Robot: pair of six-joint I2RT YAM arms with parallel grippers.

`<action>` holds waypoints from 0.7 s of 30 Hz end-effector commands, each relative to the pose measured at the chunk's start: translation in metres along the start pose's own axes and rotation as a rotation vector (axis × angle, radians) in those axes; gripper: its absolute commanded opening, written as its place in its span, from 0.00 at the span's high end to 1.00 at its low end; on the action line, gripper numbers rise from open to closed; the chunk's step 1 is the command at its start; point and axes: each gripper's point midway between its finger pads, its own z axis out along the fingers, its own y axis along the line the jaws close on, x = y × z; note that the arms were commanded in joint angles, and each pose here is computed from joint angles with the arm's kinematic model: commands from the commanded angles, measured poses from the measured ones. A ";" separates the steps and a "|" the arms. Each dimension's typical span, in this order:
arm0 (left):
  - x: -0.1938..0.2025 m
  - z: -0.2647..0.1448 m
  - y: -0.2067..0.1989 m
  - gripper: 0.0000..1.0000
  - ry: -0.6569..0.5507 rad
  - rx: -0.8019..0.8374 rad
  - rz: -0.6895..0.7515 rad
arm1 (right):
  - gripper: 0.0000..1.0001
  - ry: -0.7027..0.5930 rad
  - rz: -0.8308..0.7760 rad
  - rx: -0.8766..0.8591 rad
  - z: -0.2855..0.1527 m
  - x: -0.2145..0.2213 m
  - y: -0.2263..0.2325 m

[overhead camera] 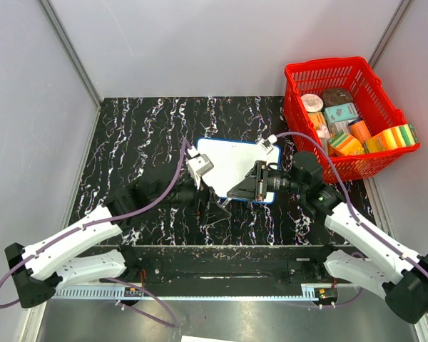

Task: Write a sentence on the whiteboard
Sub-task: Pick up the whiteboard marker at the center of the board.

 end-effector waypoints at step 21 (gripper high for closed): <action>0.090 -0.019 0.099 0.04 -0.087 -0.416 -0.372 | 1.00 -0.199 -0.058 0.474 -0.065 0.022 -0.074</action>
